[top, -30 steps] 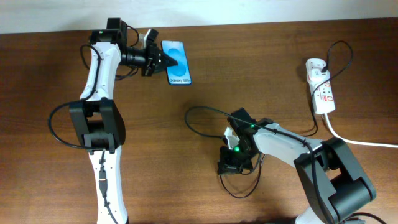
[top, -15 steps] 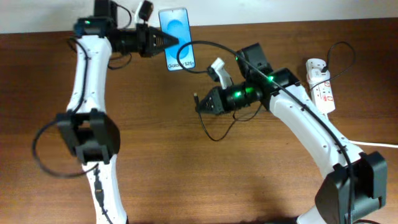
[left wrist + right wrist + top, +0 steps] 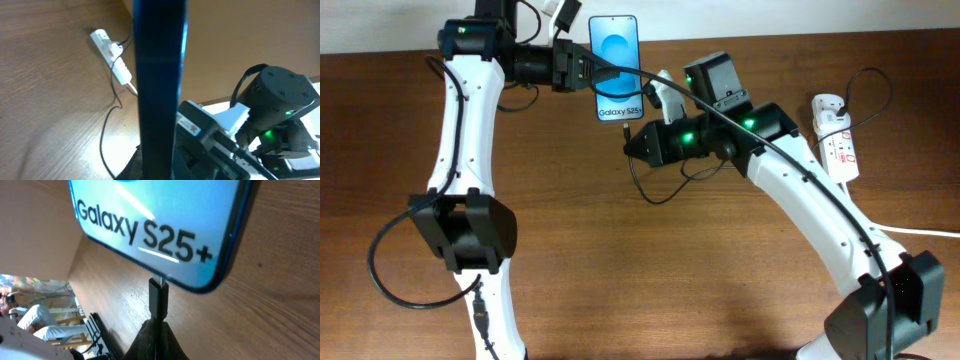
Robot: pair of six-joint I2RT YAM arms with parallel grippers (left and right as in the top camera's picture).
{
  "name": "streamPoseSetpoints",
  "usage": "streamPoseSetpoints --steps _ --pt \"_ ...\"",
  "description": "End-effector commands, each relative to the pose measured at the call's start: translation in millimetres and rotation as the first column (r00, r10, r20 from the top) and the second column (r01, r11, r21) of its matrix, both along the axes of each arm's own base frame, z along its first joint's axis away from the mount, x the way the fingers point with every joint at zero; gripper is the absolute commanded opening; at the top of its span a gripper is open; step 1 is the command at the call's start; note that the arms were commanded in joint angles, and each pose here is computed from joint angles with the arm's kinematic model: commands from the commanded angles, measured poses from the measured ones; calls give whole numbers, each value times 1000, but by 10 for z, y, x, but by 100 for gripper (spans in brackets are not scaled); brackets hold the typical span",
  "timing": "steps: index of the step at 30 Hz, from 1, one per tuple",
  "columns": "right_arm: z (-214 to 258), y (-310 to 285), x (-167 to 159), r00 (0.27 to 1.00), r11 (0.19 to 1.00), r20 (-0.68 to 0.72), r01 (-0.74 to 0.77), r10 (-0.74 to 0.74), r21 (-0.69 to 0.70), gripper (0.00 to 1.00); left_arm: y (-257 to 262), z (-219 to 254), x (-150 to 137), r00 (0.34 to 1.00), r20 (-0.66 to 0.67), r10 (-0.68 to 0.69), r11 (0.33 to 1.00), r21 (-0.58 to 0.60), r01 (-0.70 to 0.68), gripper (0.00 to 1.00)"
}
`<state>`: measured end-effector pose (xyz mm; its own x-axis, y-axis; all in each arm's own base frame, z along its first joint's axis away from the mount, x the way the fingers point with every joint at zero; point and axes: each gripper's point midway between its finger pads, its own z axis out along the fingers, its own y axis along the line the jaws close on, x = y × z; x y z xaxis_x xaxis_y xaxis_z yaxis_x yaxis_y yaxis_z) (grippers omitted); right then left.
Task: Plug charger to phone and switch on socket
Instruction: 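Raise the cable connector with the right gripper to the phone's bottom port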
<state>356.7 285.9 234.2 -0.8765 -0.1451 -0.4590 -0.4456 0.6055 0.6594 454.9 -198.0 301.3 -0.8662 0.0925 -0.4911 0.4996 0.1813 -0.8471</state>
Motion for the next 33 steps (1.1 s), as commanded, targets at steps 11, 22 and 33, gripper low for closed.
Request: streamPoseSetpoints --steps 11,22,33 --pt "426 48 21 999 995 45 7 -11 99 4 35 352 -39 993 107 -43 987 -153 59 0" --pt "573 55 -9 998 984 55 -47 38 174 4 87 436 -57 994 102 -49 977 -201 69 0" --pt "581 110 -50 997 982 59 -64 54 177 4 87 382 -31 996 86 -37 984 -171 51 0"
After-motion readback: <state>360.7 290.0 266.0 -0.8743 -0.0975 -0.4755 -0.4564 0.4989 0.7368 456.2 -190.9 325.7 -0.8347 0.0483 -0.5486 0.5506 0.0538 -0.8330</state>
